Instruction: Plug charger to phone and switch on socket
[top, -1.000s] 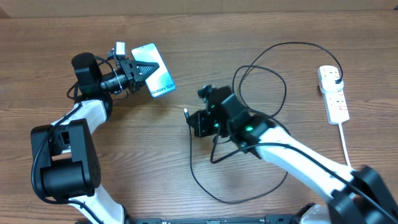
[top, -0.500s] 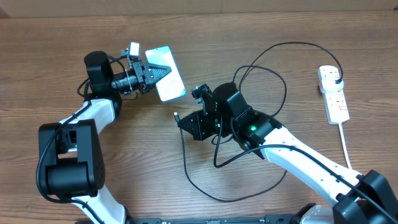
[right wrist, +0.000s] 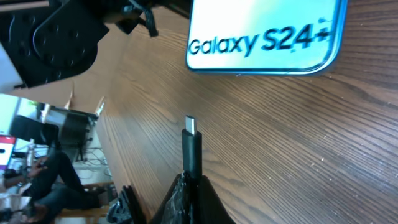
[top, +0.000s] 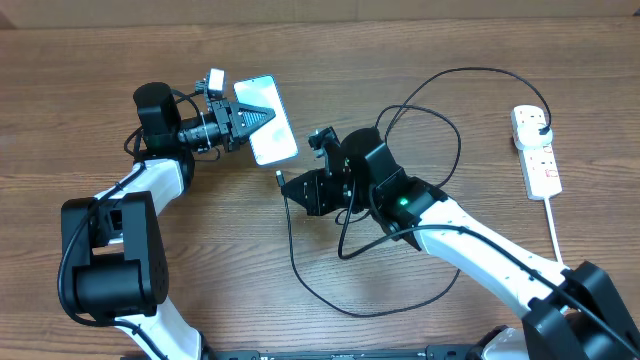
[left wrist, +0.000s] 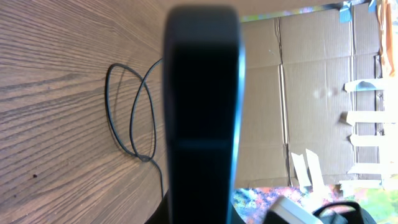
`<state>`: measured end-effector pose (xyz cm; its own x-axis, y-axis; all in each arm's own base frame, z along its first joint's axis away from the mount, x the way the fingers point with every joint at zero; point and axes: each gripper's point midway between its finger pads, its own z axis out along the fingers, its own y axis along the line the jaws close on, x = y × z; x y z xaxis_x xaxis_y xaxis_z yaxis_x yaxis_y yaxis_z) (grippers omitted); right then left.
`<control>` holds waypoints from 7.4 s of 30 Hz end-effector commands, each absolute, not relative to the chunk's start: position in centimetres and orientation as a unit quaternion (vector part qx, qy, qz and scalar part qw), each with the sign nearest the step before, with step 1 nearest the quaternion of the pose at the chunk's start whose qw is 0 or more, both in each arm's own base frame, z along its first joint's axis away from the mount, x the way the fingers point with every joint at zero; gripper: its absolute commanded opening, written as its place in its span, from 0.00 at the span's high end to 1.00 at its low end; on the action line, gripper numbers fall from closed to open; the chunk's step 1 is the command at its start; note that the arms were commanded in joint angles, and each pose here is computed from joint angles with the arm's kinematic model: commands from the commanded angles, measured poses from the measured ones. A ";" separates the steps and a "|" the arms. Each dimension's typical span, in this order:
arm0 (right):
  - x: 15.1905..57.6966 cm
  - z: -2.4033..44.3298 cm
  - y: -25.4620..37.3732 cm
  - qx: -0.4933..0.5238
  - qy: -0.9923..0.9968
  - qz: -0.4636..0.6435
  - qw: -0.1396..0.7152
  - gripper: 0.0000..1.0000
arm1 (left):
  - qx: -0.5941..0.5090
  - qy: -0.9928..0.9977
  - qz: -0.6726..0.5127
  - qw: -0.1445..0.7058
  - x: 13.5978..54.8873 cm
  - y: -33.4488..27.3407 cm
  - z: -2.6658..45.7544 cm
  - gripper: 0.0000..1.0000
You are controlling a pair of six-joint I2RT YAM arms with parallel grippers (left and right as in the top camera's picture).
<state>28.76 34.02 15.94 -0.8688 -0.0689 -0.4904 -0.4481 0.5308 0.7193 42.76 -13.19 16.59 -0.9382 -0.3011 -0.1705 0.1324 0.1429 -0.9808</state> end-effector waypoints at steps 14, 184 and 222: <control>29.9 13.8 33.7 -0.139 0.834 0.515 0.141 0.96 | -0.048 0.735 -0.651 0.184 43.1 -13.2 18.3 0.95; 35.0 17.8 32.2 -0.187 0.731 0.629 0.187 0.96 | -0.018 0.680 -0.712 0.175 45.8 -16.1 21.6 0.96; 35.8 18.0 31.5 -0.163 0.735 0.631 0.185 0.96 | -0.014 0.683 -0.712 0.162 45.5 -16.7 21.2 0.95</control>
